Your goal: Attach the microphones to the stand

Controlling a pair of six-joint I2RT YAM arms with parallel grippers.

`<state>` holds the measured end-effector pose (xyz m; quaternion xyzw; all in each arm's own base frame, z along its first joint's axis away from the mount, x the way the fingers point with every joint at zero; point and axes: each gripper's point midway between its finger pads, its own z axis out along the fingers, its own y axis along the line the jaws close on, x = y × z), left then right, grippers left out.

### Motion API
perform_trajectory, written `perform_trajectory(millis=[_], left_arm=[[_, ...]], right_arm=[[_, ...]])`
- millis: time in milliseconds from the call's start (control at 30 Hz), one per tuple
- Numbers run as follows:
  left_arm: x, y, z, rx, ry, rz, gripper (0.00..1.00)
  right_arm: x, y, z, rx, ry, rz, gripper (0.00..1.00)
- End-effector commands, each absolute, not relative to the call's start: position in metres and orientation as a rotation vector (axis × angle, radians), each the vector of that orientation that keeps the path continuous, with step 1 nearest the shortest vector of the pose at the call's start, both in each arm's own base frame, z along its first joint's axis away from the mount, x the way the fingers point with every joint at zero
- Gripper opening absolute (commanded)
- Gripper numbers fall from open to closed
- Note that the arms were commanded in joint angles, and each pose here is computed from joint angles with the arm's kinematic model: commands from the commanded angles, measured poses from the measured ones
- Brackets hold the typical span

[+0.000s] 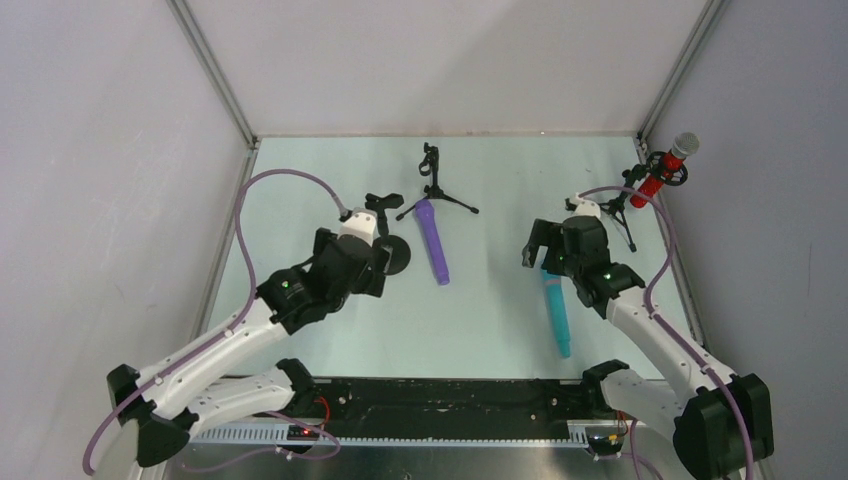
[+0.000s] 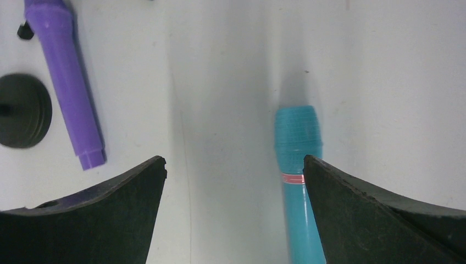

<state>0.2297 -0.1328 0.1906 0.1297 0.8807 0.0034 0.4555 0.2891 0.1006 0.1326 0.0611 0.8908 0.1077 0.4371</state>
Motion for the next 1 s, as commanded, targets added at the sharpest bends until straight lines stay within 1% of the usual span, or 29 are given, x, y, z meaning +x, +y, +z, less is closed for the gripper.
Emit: perform_trajectory(millis=[0,100,267,400,433,467,500,533,567,600,633,733,833,867,900,933,967], left_arm=[[0.25,-0.163,0.245,0.25,2.048,-0.158,0.98],[0.26,-0.177,0.277,0.273,1.982,-0.203,0.98],[0.276,-0.193,0.308,0.327,1.925,-0.2,0.98],[0.284,-0.202,0.331,0.361,1.879,-0.211,0.98],[0.287,-0.203,0.341,0.353,1.86,-0.217,0.98],[0.289,-0.202,0.344,0.351,1.854,-0.21,0.98],[0.291,-0.201,0.352,0.338,1.84,-0.217,0.98],[0.291,-0.202,0.357,0.342,1.83,-0.234,0.98],[0.292,-0.201,0.367,0.333,1.812,-0.25,0.98],[0.292,-0.204,0.372,0.344,1.798,-0.279,0.98],[0.292,-0.204,0.38,0.344,1.784,-0.306,0.98],[0.294,-0.204,0.397,0.345,1.748,-0.365,0.98],[0.296,-0.204,0.405,0.358,1.732,-0.409,0.98],[0.296,-0.203,0.408,0.358,1.726,-0.417,0.98],[0.297,-0.202,0.409,0.365,1.724,-0.432,0.98],[0.298,-0.201,0.412,0.365,1.719,-0.441,0.98],[0.3,-0.198,0.413,0.361,1.718,-0.452,0.98]], right_arm=[[0.291,0.124,0.149,0.032,2.172,0.316,1.0],[0.291,0.143,0.155,-0.018,2.167,0.387,0.99],[0.292,0.185,0.169,-0.113,2.134,0.511,1.0],[0.296,0.217,0.177,-0.17,2.142,0.562,0.99],[0.295,0.226,0.169,-0.2,2.169,0.56,1.0],[0.299,0.233,0.178,-0.218,2.155,0.567,1.0],[0.298,0.241,0.168,-0.25,2.19,0.557,1.0],[0.302,0.25,0.177,-0.273,2.175,0.563,1.0],[0.303,0.256,0.164,-0.301,2.217,0.544,1.0],[0.309,0.263,0.171,-0.318,2.208,0.545,1.0],[0.309,0.27,0.158,-0.345,2.247,0.532,0.99],[0.32,0.291,0.141,-0.401,2.301,0.528,0.99],[0.328,0.307,0.13,-0.44,2.342,0.533,0.99],[0.327,0.311,0.113,-0.462,2.389,0.528,0.98],[0.331,0.318,0.115,-0.471,2.387,0.535,0.96],[0.33,0.32,0.1,-0.488,2.426,0.514,0.93],[0.334,0.326,0.103,-0.497,2.421,0.52,0.9]])
